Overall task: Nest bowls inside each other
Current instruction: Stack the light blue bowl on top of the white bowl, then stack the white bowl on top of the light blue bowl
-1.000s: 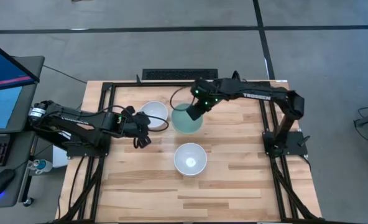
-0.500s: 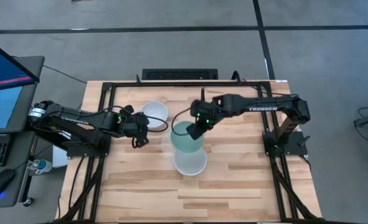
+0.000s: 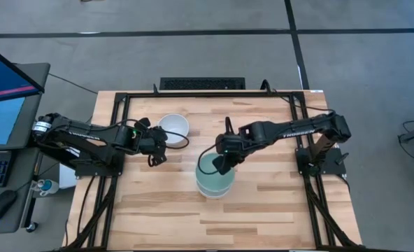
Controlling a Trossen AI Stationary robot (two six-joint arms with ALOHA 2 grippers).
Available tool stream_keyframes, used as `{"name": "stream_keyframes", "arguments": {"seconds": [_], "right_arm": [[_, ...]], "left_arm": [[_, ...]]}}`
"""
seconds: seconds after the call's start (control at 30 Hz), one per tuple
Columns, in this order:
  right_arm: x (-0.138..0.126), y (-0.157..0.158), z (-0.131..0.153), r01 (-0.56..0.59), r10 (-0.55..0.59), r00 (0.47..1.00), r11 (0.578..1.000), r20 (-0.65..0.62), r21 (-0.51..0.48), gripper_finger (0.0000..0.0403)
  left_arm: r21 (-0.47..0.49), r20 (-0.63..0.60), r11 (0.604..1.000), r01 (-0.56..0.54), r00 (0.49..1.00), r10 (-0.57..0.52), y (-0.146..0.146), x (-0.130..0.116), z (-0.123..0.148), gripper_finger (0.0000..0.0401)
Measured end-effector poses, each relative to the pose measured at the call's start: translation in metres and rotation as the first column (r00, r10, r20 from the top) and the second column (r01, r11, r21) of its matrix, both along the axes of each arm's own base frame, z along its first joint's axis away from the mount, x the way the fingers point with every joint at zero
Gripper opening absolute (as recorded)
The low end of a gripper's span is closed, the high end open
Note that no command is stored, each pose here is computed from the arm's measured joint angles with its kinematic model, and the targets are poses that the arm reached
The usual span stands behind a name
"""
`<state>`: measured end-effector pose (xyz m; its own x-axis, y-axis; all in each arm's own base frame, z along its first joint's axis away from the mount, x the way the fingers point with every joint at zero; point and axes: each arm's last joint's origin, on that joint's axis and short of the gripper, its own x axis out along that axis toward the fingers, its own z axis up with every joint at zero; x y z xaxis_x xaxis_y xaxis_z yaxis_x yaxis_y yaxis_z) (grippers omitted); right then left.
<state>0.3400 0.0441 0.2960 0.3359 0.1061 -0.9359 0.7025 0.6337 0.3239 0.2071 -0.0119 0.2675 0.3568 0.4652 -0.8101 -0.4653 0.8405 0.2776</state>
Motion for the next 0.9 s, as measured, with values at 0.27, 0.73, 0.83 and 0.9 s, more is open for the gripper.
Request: {"name": "stream_keyframes", "arguments": {"seconds": [0.27,0.73,0.83,0.9], "right_arm": [[0.001,0.014,-0.006,-0.015,0.015,1.0,1.0,-0.024,0.003,0.0028],[0.014,0.015,-0.027,-0.083,0.078,0.995,0.994,-0.056,-0.078,0.0111],[0.015,0.009,-0.027,-0.087,0.082,0.995,0.992,-0.056,-0.088,0.015],[0.018,0.004,-0.026,-0.095,0.092,0.995,0.991,-0.035,-0.098,0.0176]], "left_arm": [[-0.004,0.023,1.0,0.0,1.0,0.0,0.0,0.002,0.001,0.0164],[-0.062,0.076,0.997,-0.04,0.996,0.045,-0.007,0.003,0.001,0.0164],[-0.073,0.087,0.996,-0.05,0.995,0.057,-0.009,0.003,0.001,0.0164],[-0.08,0.095,0.995,-0.056,0.993,0.064,-0.011,0.002,0.001,0.0164]]}}
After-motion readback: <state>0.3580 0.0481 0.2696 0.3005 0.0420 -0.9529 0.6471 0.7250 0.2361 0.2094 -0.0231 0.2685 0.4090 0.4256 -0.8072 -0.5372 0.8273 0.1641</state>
